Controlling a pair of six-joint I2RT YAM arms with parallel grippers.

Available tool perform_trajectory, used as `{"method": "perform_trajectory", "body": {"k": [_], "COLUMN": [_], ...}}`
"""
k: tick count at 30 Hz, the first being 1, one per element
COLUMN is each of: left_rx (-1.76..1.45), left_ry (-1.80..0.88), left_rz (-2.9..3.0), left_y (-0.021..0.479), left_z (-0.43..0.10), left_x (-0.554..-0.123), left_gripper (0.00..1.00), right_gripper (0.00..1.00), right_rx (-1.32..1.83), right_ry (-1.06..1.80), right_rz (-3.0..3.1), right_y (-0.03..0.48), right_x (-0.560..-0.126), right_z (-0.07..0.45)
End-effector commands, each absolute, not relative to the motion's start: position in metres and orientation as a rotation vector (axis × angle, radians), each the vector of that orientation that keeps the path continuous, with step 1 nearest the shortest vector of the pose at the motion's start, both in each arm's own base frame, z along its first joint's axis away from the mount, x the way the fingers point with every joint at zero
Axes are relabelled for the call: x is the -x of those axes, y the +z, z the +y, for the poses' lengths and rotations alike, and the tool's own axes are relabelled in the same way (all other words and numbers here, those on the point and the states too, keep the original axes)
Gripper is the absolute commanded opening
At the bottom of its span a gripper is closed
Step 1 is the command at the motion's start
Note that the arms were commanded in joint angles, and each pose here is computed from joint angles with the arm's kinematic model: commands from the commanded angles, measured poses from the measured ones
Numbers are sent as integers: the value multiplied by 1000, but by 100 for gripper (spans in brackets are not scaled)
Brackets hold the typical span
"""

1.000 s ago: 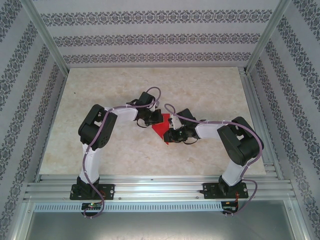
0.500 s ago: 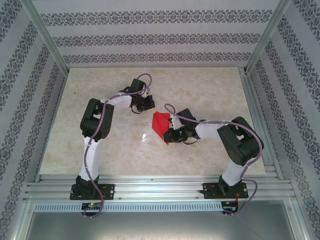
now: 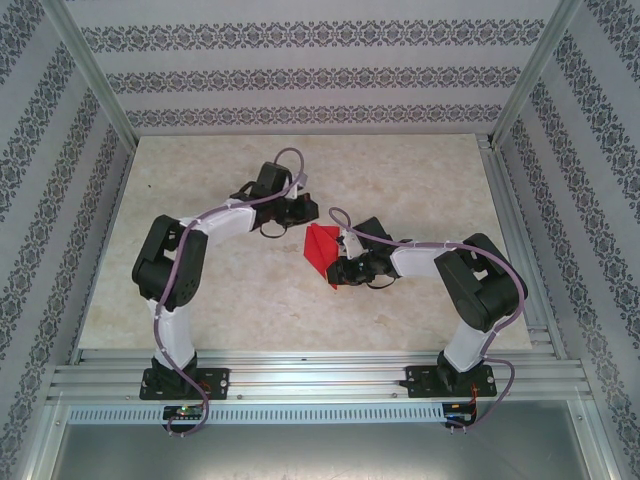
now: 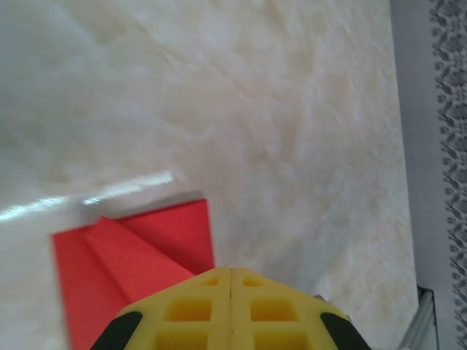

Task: Fold a paper plane with a square sheet of paper (fold left side to right side)
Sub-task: Fourth fold the wing at the center of the table.

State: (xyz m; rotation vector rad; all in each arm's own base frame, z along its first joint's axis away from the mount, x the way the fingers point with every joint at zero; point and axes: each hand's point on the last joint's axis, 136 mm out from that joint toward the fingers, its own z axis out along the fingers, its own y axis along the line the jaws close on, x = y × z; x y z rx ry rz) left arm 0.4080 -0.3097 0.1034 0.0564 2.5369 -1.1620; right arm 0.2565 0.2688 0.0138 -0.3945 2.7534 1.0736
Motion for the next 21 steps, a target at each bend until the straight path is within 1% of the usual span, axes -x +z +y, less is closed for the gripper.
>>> {"method": "perform_trajectory", "body": {"k": [1,6,9,14,17,21], "left_rx": [-93,-99,-67,-54,-44,-31], "left_ry": [-1283,-1276,-1203,-1124,-1117,-1093], "left_rz": [2549,2620,2680,2730,2751,2766], "left_y": [91,60,36,9,-4,-13], "left_z": [-338,-350,-342,-333,-332,-328], "left_x": [-389,-381,-379,-375,-374,-370], "left_gripper": [2,2,2,2,2,2], "right_gripper": [22,22,22,23,23,23], "right_rx": [327,326,324,319,324,338], "right_ry": [849,847,849,877,929,1002], "right_rz": [3045,3038,3035,3002,2936,2806], "right_y": [-45,-43,-41,-34,-15,25], "right_x": [-210,-212,-213,-218,-228,-247], "right_z": [228,229,230,233,242,254]}}
